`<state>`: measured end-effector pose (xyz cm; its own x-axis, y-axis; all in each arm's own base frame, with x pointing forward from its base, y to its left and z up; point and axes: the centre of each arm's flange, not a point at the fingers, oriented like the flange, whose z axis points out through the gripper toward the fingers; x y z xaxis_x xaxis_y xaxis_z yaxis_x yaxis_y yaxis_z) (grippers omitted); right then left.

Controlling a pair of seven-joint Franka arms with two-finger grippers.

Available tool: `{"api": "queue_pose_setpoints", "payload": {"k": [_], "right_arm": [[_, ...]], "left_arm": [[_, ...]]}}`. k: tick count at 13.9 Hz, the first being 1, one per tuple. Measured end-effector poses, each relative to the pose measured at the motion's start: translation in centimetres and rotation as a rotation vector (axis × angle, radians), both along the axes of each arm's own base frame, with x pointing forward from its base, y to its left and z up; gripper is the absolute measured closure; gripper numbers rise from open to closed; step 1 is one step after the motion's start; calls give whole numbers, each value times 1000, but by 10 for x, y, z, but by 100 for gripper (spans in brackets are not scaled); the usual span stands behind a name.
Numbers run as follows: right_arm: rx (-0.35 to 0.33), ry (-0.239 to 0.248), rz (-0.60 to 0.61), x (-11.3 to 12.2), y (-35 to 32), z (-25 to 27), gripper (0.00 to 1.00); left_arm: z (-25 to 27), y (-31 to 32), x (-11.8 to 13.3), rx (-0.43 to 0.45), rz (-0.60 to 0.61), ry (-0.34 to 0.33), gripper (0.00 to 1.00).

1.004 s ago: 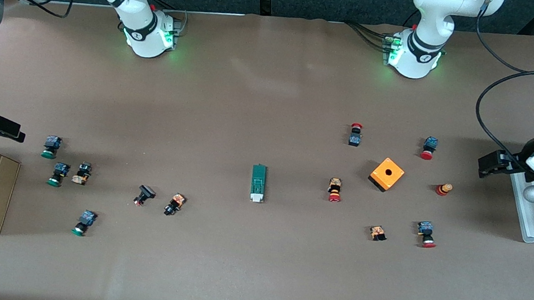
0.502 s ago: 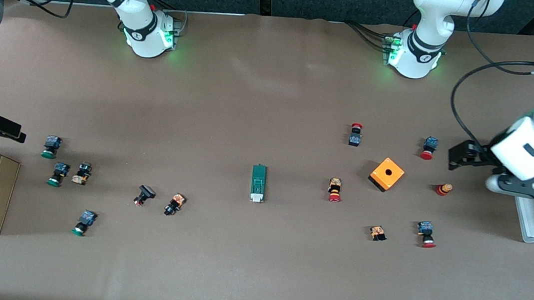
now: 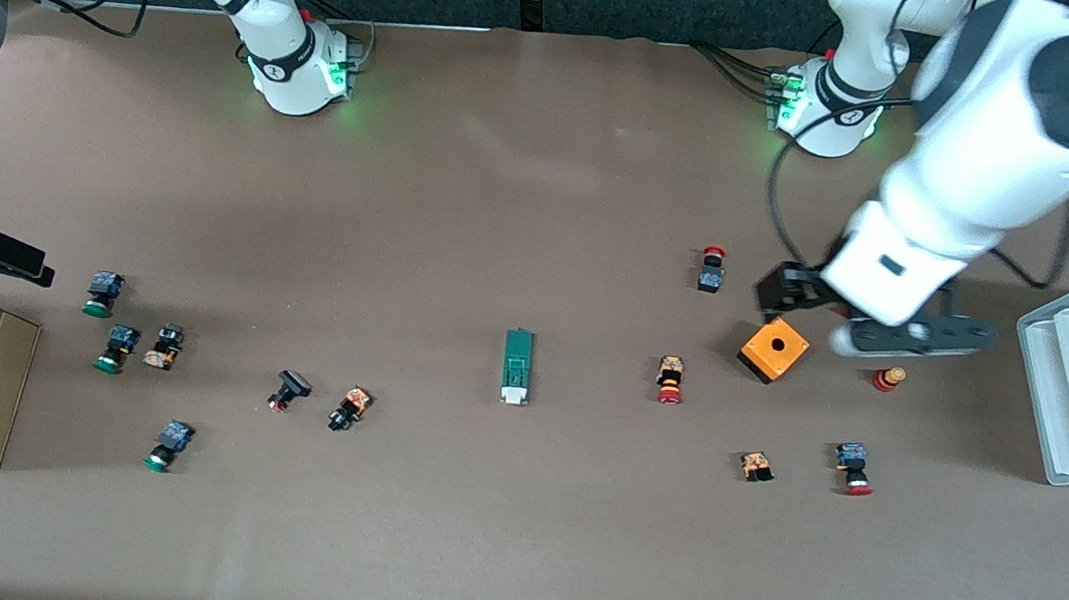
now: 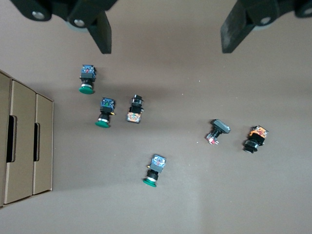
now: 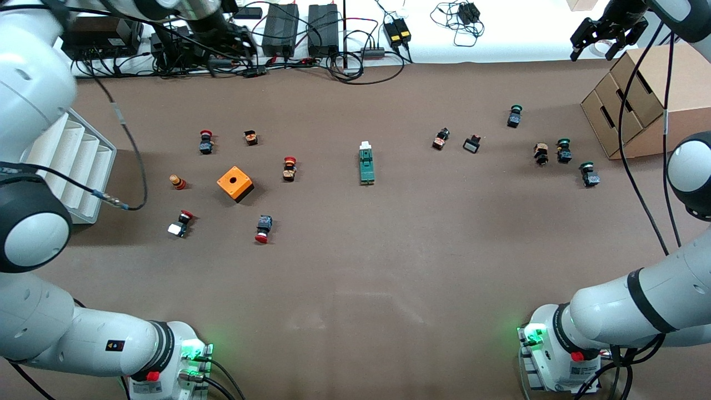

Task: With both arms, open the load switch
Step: 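Move the left gripper over the green load switch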

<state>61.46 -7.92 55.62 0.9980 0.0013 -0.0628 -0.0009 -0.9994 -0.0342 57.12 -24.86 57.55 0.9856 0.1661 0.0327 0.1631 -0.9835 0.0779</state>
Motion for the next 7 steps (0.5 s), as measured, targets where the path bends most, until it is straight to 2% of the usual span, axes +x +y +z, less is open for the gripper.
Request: {"api": "queue_pose_setpoints", "payload": {"k": [3, 7], "right_arm": [[2, 17, 9, 4, 5, -11, 0], [2, 32, 64, 12, 40, -24, 0]], "left_arm": [[-26, -67, -7, 23, 23, -68, 0], [-77, -155, -28, 74, 56, -155, 0]]}}
